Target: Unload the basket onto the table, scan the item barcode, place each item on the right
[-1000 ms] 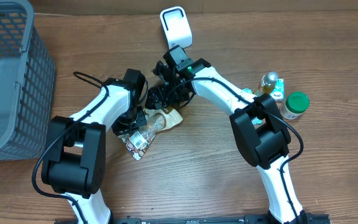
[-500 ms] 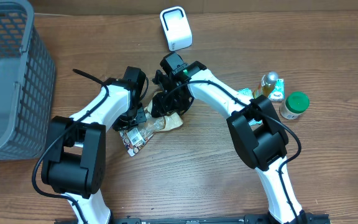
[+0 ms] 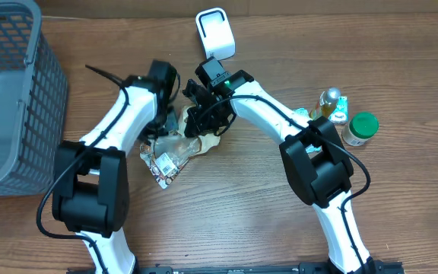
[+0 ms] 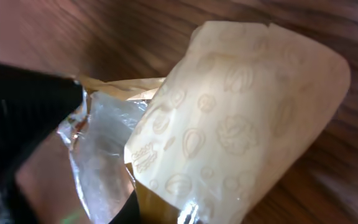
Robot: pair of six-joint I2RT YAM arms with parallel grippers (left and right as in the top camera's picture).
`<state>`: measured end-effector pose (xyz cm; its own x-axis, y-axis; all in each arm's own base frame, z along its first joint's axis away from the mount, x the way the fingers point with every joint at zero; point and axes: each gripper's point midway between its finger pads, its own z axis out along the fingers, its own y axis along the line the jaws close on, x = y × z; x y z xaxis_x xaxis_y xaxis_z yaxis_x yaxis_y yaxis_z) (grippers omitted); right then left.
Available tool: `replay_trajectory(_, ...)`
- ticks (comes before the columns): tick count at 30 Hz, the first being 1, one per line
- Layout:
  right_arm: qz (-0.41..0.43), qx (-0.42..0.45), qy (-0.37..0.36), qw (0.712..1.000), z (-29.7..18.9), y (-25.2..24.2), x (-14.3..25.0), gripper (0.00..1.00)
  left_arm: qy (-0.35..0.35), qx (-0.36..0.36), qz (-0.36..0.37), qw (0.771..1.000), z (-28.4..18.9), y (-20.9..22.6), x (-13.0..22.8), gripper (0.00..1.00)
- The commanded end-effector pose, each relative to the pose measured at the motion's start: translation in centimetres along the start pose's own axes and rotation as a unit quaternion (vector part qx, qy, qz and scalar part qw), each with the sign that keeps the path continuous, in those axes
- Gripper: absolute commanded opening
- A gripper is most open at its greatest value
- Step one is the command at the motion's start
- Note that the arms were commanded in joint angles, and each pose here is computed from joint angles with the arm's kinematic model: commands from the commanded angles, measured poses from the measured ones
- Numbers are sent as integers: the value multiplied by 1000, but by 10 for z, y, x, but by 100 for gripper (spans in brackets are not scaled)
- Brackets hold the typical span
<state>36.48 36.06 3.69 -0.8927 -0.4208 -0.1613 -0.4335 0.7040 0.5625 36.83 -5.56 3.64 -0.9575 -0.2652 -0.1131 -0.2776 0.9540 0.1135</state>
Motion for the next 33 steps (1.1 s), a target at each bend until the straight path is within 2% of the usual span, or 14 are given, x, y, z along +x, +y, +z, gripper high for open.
replay_trajectory(1,-10,-78,-27,997,-27,23,-24,15,-36,29,-2,999,-50,-7,-38,4)
replay_trajectory(6,-23,-75,-64,995,-70,28,-49,9,-101,59,-26,993,-124,4,-84,4)
replay_trajectory(9,-52,-51,-113,991,-111,40,-71,4,-175,82,-51,980,-177,24,-122,8)
replay_trajectory(11,-88,-48,-154,983,-145,57,-87,4,-231,90,-78,966,-213,47,-147,29)
replay_trajectory(12,-124,-48,-183,974,-167,71,-96,4,-262,95,-98,955,-232,62,-161,57)
replay_trajectory(14,-170,-44,-217,960,-191,86,-106,4,-293,97,-122,943,-249,83,-174,78)
replay_trajectory(15,-186,-42,-232,954,-200,92,-111,4,-299,94,-131,940,-251,92,-177,98)
replay_trajectory(19,-242,14,-324,915,-236,99,-148,4,-302,79,-166,935,-247,130,-185,100)
replay_trajectory(22,-277,138,-391,867,-263,78,-181,4,-301,72,-181,933,-245,146,-186,100)
replay_trajectory(27,-359,315,-412,776,-298,55,-205,4,-301,71,-182,933,-245,148,-186,100)
replay_trajectory(29,-356,362,-419,753,-310,45,-213,4,-301,72,-182,933,-245,147,-186,100)
replay_trajectory(33,-332,416,-425,732,-320,17,-224,4,-301,72,-182,933,-245,147,-186,100)
